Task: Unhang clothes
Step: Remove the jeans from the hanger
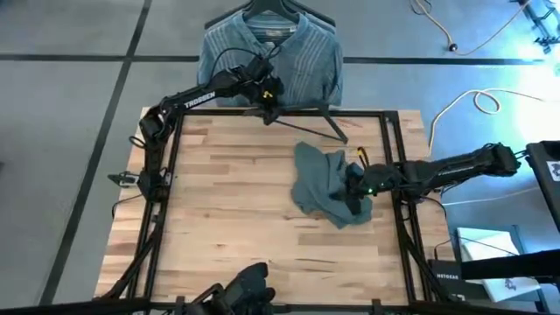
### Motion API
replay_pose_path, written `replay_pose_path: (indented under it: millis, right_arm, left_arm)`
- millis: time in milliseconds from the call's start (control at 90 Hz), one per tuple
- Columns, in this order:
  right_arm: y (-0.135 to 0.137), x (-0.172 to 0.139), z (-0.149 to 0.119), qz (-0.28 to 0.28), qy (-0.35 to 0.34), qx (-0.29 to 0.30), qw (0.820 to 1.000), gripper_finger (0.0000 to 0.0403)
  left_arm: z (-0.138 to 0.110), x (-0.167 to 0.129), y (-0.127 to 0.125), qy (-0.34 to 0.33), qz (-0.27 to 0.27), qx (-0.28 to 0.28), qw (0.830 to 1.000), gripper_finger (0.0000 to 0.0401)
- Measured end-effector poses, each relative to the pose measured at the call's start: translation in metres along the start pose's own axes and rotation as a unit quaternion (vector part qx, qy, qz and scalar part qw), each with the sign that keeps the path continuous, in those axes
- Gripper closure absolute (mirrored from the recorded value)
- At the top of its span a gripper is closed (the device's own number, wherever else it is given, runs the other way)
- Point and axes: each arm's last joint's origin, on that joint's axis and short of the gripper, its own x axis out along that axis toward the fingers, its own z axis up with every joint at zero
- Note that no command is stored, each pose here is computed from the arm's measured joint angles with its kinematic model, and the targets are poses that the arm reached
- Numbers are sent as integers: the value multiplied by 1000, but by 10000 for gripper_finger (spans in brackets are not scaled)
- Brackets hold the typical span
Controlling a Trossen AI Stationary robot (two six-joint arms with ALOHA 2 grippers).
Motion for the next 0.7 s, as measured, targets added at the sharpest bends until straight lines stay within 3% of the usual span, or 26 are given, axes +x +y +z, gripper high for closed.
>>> replay_pose_path:
  millis: [156,311,478,700]
  right_arm:
    - [2,0,3,0,-24,-6,1000,190]
    - [1,0,3,-7,-26,-11,1000,142]
    - [2,0,3,-2,-26,-11,1000,128]
    - [6,-2,8,4,-32,-14,999,136]
  left_arm:
    - [0,0,-1,0,-9,-3,1000,364]
    - [-2,1,-6,11,-37,-31,999,360]
    - [-11,2,-12,62,-36,-79,994,343]
    - [-20,8,-32,135,-57,-117,982,273]
